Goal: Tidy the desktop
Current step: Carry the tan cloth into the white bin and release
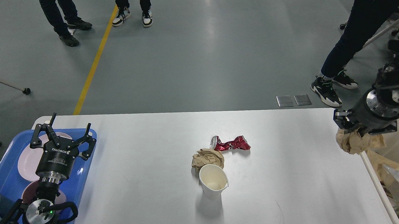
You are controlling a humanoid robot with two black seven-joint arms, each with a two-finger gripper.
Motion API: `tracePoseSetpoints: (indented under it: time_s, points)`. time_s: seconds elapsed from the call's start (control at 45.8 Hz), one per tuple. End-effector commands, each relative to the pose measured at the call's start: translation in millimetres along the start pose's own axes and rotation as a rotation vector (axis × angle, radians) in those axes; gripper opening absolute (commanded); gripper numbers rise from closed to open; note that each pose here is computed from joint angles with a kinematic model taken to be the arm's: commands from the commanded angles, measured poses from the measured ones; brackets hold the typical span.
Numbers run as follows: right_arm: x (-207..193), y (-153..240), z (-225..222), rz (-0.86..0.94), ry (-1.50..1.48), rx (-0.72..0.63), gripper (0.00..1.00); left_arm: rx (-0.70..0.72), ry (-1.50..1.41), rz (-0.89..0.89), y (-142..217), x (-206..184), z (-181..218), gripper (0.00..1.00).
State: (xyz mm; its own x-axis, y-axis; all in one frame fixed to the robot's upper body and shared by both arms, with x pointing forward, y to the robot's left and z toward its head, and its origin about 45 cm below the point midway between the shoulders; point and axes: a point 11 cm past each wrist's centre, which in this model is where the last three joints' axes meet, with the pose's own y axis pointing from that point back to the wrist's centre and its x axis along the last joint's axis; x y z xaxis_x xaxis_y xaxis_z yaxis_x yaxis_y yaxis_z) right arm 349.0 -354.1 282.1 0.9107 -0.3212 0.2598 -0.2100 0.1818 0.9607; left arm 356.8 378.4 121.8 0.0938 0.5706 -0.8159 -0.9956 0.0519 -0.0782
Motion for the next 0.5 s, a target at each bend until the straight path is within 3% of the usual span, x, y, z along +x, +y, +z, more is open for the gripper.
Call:
tracePoseSetpoints:
  time_s: [0.0,0.24,0.48]
  points:
    - [-9,50,-8,-0.044,0.056,0.029,0.0,0.001,-0.001,-0.001,0,0,0,0.96]
    - [-19,90,-9,-0.045,0.05,0.13,0.0,0.001,-0.001,-0.001,0,0,0,0.96]
    - [-16,91,1,-0.034,0.026,0.117,0.0,0.001,-0.001,0.0,0,0,0,0.96]
